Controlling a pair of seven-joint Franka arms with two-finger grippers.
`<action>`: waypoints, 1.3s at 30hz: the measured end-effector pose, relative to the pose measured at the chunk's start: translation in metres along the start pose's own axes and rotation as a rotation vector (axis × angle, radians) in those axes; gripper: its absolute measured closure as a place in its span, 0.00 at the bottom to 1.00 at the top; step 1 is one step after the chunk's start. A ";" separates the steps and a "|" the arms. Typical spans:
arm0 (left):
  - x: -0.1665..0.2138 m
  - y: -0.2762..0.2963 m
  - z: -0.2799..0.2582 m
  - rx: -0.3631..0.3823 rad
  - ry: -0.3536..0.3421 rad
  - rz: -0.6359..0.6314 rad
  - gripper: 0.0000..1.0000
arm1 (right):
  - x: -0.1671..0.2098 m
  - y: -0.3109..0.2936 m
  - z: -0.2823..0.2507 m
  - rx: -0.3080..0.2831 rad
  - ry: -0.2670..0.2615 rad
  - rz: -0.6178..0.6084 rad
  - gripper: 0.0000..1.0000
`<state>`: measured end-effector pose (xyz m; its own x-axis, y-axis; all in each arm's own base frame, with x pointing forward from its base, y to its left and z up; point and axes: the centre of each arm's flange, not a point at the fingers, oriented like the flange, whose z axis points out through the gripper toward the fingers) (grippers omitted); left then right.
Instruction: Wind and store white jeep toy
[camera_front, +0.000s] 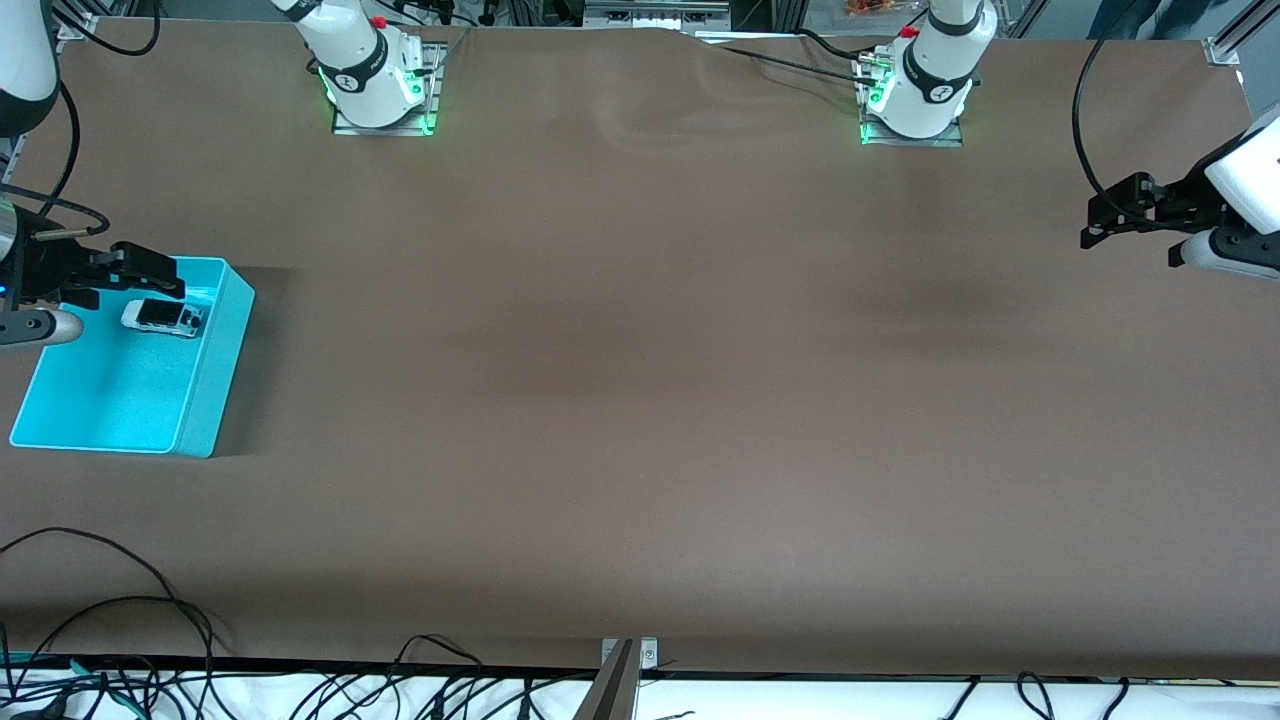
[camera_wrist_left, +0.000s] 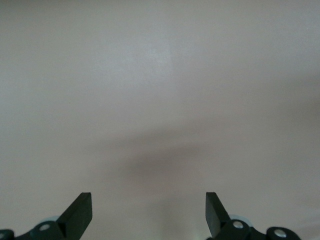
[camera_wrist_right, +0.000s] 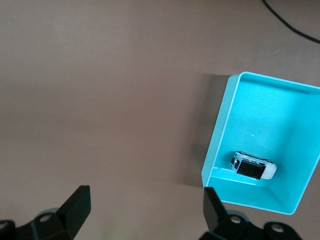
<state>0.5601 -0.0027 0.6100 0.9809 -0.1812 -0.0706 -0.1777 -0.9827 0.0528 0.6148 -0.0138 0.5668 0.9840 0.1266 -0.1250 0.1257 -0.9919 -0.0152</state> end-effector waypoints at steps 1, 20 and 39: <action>0.001 0.000 0.000 0.000 0.000 0.000 0.00 | -0.001 0.000 0.000 0.001 -0.005 0.010 0.00; 0.003 0.005 -0.012 0.005 0.027 0.009 0.00 | -0.013 -0.008 -0.008 -0.006 -0.013 0.146 0.00; 0.007 0.008 -0.008 0.004 0.019 0.017 0.00 | -0.012 -0.008 -0.007 -0.005 -0.014 0.144 0.00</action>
<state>0.5663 -0.0115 0.6175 0.9791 -0.1969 -0.0509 -0.1945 -0.9796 0.0499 0.6025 -0.0071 0.5751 0.9901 -0.0175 -0.1393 -0.0164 -0.9998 0.0093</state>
